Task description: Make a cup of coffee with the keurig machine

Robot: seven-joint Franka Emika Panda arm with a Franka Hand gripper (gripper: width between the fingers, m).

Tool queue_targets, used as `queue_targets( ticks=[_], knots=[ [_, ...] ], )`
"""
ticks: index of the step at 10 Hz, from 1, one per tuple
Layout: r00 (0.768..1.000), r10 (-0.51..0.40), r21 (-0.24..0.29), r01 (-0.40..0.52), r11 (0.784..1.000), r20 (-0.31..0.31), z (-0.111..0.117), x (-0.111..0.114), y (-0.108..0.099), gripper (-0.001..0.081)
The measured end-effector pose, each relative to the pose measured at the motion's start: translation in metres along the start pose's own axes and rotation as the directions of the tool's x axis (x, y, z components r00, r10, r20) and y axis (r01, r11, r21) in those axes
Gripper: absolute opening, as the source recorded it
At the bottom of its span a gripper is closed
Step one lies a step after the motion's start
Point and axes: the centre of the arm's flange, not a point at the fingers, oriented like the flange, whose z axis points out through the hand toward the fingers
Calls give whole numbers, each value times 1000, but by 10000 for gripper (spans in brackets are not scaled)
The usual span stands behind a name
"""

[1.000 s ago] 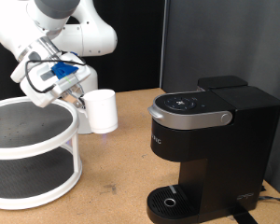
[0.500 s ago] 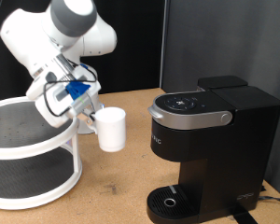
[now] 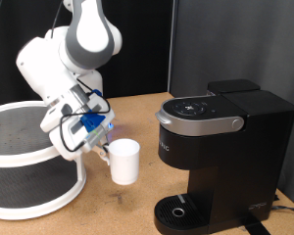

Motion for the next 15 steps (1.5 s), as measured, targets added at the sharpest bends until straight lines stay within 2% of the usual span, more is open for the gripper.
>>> queue_targets(
  ticks=[5, 15],
  knots=[
    [1000, 2, -3, -2, 1000, -8, 40, -5, 5, 69],
    [998, -28, 5, 28, 1000, -54, 111, 2, -35, 69]
  ],
)
